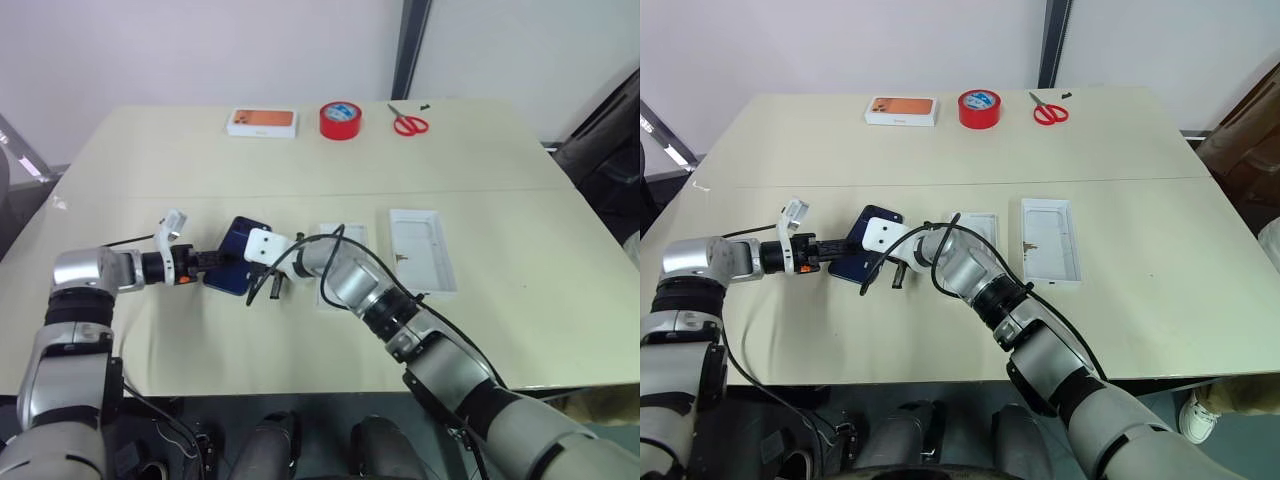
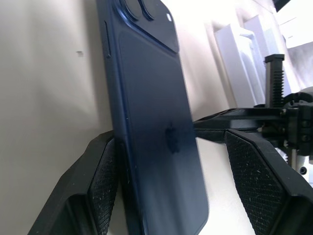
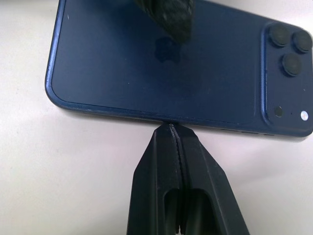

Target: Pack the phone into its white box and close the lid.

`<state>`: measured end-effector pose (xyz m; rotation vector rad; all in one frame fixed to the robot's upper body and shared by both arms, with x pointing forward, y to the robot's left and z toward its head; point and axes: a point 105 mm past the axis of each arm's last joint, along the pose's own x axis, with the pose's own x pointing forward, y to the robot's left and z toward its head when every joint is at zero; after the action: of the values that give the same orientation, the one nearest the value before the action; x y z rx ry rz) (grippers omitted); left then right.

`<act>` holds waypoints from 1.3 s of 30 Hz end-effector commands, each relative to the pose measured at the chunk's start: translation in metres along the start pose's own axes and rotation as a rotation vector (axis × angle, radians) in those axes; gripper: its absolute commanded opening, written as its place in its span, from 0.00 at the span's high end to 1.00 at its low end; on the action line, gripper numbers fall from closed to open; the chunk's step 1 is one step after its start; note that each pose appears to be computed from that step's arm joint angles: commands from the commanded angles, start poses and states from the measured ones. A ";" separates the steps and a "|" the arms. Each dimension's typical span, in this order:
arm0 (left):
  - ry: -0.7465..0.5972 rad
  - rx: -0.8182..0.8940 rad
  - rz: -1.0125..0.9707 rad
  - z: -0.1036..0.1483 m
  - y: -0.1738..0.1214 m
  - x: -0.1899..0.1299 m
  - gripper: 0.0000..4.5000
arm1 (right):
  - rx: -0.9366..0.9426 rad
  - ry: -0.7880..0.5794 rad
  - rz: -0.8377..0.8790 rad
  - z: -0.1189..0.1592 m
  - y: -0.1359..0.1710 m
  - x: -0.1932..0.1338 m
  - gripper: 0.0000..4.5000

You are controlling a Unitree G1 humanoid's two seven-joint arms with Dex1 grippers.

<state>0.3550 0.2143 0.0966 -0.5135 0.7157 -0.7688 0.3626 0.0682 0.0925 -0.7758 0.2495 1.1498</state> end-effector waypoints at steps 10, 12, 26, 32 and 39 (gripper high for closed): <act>0.007 -0.155 0.026 -0.023 0.015 0.007 0.87 | -0.013 0.005 -0.022 -0.004 -0.007 -0.005 1.00; 0.012 -0.161 0.033 -0.026 0.016 0.007 0.87 | -0.014 0.005 -0.025 -0.005 -0.008 -0.005 1.00; -0.101 -0.280 -0.089 -0.018 0.000 0.001 1.00 | 0.176 -0.280 -0.018 0.026 -0.024 -0.033 1.00; -0.274 -0.342 -0.221 0.000 -0.016 -0.009 1.00 | 0.203 -0.400 0.045 0.024 -0.025 -0.072 0.58; -0.379 -0.344 -0.235 -0.001 -0.027 -0.007 1.00 | 0.010 -0.413 0.141 -0.008 0.003 -0.127 0.37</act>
<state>0.3380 0.2023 0.0968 -1.0340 0.5135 -0.7041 0.3237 -0.0316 0.1381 -0.4673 0.0703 1.3430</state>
